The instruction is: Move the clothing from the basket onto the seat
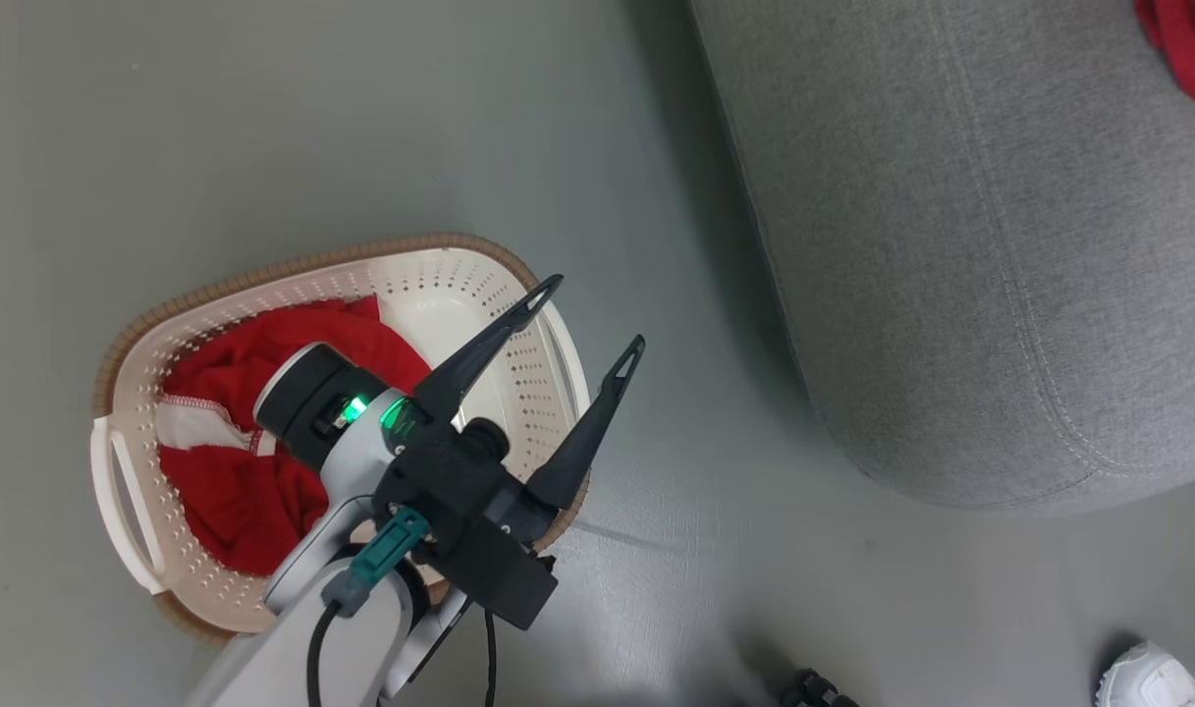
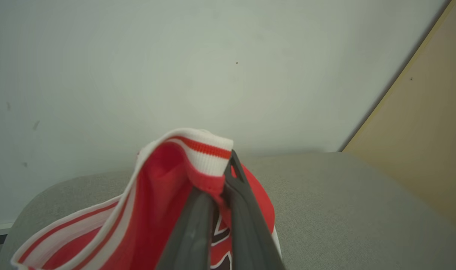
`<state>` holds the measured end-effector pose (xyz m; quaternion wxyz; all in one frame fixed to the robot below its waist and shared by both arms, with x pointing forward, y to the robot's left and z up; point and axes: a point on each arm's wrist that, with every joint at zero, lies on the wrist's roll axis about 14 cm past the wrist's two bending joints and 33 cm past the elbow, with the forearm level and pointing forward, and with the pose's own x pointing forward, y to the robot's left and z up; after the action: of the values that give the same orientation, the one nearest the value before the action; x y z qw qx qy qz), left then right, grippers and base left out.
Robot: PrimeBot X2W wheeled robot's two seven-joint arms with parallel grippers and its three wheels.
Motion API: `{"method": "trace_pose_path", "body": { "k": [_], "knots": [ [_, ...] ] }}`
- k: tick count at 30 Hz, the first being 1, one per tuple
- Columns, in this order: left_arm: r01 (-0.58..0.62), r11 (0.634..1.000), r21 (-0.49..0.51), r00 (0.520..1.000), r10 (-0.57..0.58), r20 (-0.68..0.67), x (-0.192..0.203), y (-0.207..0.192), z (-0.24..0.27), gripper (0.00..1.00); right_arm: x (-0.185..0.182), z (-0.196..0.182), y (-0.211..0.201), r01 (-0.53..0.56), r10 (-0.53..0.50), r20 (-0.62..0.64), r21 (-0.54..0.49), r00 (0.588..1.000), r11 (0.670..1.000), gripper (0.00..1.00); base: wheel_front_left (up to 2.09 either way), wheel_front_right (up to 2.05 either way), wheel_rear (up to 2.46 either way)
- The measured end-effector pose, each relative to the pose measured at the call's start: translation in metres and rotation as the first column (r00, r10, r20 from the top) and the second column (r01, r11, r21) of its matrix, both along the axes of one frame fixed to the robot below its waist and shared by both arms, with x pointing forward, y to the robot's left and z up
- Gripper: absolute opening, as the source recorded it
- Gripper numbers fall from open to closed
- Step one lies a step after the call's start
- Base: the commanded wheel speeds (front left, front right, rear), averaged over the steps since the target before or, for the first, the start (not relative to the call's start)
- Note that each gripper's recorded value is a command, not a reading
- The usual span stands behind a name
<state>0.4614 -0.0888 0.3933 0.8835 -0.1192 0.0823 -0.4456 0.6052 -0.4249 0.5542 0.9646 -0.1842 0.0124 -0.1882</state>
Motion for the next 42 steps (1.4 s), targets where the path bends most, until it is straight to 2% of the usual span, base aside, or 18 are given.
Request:
{"method": "trace_pose_path", "body": {
  "k": [1, 5, 14, 16, 17, 18, 19, 20, 33, 40, 42],
  "knots": [
    [0.012, 1.000, 0.002, 1.000, -0.012, -0.008, 0.000, -0.003, -0.005, 1.00, 0.001, -0.025, 0.006, -0.010, 0.010, -0.058, 0.005, 0.998, 1.000, 0.00, 0.00, 0.00, 0.00],
    [0.019, 1.000, 0.004, 1.000, -0.019, -0.020, 0.000, -0.005, -0.011, 1.00, -0.008, -0.066, 0.005, 0.009, -0.006, -0.153, 0.019, 0.988, 1.000, 0.00, 0.00, 0.00, 0.00],
    [0.029, 0.999, 0.024, 1.000, -0.029, -0.012, 0.003, -0.003, -0.015, 1.00, -0.028, -0.120, 0.022, -0.001, 0.023, -0.276, 0.079, 0.961, 0.997, 0.00, 0.00, 0.00, 0.00],
    [0.031, 0.999, 0.023, 0.999, -0.031, -0.008, 0.003, -0.005, -0.013, 1.00, -0.036, -0.129, 0.025, 0.001, 0.027, -0.302, 0.093, 0.953, 0.996, 0.15, 0.00, 0.00, 0.00],
    [0.034, 0.999, 0.023, 0.999, -0.034, -0.006, 0.003, -0.006, -0.012, 1.00, -0.041, -0.132, 0.024, 0.006, 0.024, -0.312, 0.095, 0.950, 0.995, 0.29, 0.00, 0.00, 0.00],
    [0.036, 0.999, 0.023, 0.999, -0.036, -0.005, 0.002, -0.007, -0.012, 1.00, -0.045, -0.134, 0.023, 0.006, 0.025, -0.323, 0.096, 0.946, 0.995, 0.36, 0.00, 0.00, 0.00],
    [0.038, 0.999, 0.025, 0.999, -0.038, -0.003, 0.002, -0.007, -0.011, 1.00, -0.050, -0.135, 0.022, 0.010, 0.021, -0.331, 0.094, 0.943, 0.996, 0.65, 0.00, 0.00, 0.00],
    [0.039, 0.999, 0.024, 0.999, -0.039, 0.001, 0.002, -0.008, -0.010, 1.00, -0.053, -0.135, 0.021, 0.011, 0.021, -0.336, 0.095, 0.942, 0.995, 1.00, 0.00, 0.00, 0.00],
    [0.024, 1.000, 0.002, 1.000, -0.024, 0.011, -0.007, -0.010, 0.012, 1.00, -0.096, -0.119, 0.039, -0.039, 0.085, -0.312, 0.152, 0.946, 0.988, 1.00, 0.00, 0.00, 0.00],
    [-0.013, 1.000, -0.018, 0.999, 0.014, 0.037, -0.012, -0.007, 0.033, 1.00, -0.108, -0.091, 0.051, -0.078, 0.118, -0.235, 0.171, 0.965, 0.982, 1.00, 0.00, 0.00, 0.00],
    [-0.054, 0.998, -0.031, 0.997, 0.056, 0.056, -0.009, 0.000, 0.046, 1.00, -0.111, -0.077, 0.061, -0.107, 0.142, -0.187, 0.186, 0.972, 0.977, 1.00, 0.00, 0.00, 0.00]
  ]
}}
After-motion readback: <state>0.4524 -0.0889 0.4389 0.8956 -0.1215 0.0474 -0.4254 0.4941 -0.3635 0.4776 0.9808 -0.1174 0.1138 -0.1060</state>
